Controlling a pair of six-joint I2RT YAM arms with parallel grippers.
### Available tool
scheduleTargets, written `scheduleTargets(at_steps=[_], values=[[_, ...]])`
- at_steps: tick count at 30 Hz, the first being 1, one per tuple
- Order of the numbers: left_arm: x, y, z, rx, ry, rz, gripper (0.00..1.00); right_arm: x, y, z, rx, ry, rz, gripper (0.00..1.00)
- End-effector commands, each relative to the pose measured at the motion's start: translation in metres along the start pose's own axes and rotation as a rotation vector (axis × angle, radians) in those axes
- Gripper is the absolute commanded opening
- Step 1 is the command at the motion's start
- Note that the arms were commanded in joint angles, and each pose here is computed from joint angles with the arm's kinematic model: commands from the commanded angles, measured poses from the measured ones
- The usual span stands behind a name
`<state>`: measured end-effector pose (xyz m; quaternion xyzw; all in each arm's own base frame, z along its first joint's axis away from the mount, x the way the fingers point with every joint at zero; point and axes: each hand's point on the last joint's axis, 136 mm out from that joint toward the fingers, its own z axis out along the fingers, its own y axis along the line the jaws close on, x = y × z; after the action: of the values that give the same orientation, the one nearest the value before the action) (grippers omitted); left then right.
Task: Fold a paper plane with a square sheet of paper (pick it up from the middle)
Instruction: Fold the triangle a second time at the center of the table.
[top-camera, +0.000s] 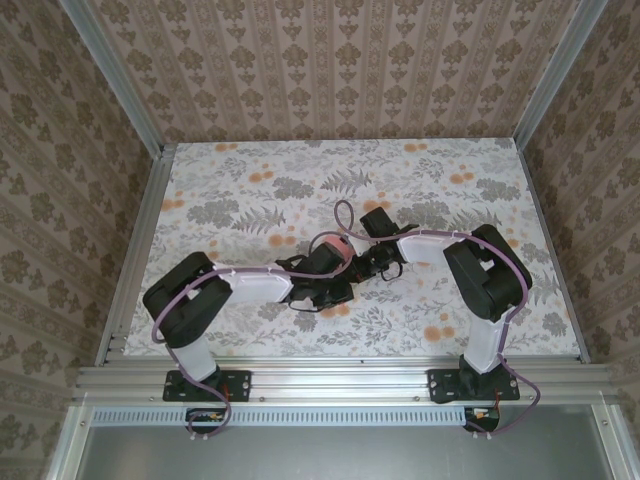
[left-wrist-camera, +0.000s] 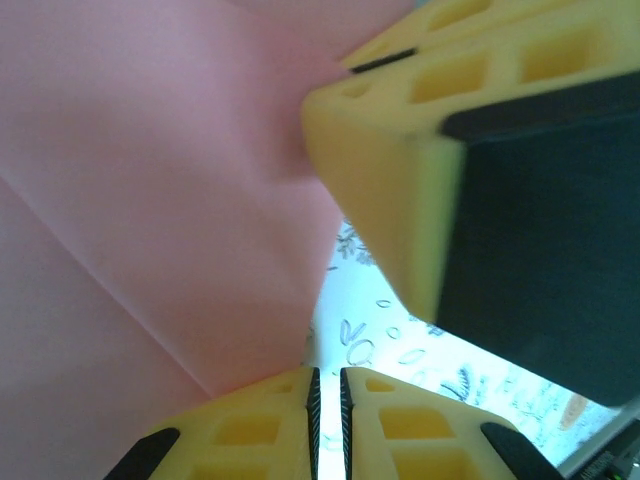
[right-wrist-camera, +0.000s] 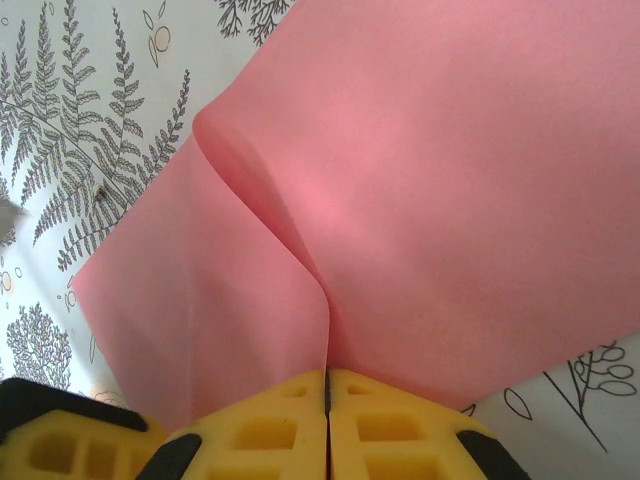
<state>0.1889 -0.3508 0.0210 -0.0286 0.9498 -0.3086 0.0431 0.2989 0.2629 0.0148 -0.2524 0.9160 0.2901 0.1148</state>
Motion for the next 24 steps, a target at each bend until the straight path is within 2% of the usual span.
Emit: scheduleTargets(at_steps=[1,5,10,15,17,21,24], values=[[0.017,0.018,0.013,-0.033,0.048,-0.027,0.16,0.021,-0.011,0.008,0.047,0.084,0.028,0.09],[0.020,0.024,0.017,-0.024,0.054,-0.060,0.16,0.022,-0.011,0.008,0.050,0.085,0.027,0.09],[0.018,0.017,0.006,-0.017,0.037,-0.033,0.16,0.021,-0.012,0.008,0.053,0.082,0.024,0.09],[-0.006,-0.021,-0.031,0.089,-0.076,0.057,0.20,0.021,-0.012,0.008,0.056,0.084,0.018,0.09],[-0.018,-0.029,-0.052,0.093,-0.137,0.094,0.21,0.021,-0.012,0.008,0.056,0.081,0.017,0.09],[-0.043,-0.012,-0.081,0.087,-0.222,0.066,0.22,0.019,-0.011,0.008,0.052,0.079,0.018,0.09],[-0.056,0.008,-0.085,0.085,-0.231,0.003,0.22,0.018,-0.011,0.007,0.050,0.075,0.018,0.09]])
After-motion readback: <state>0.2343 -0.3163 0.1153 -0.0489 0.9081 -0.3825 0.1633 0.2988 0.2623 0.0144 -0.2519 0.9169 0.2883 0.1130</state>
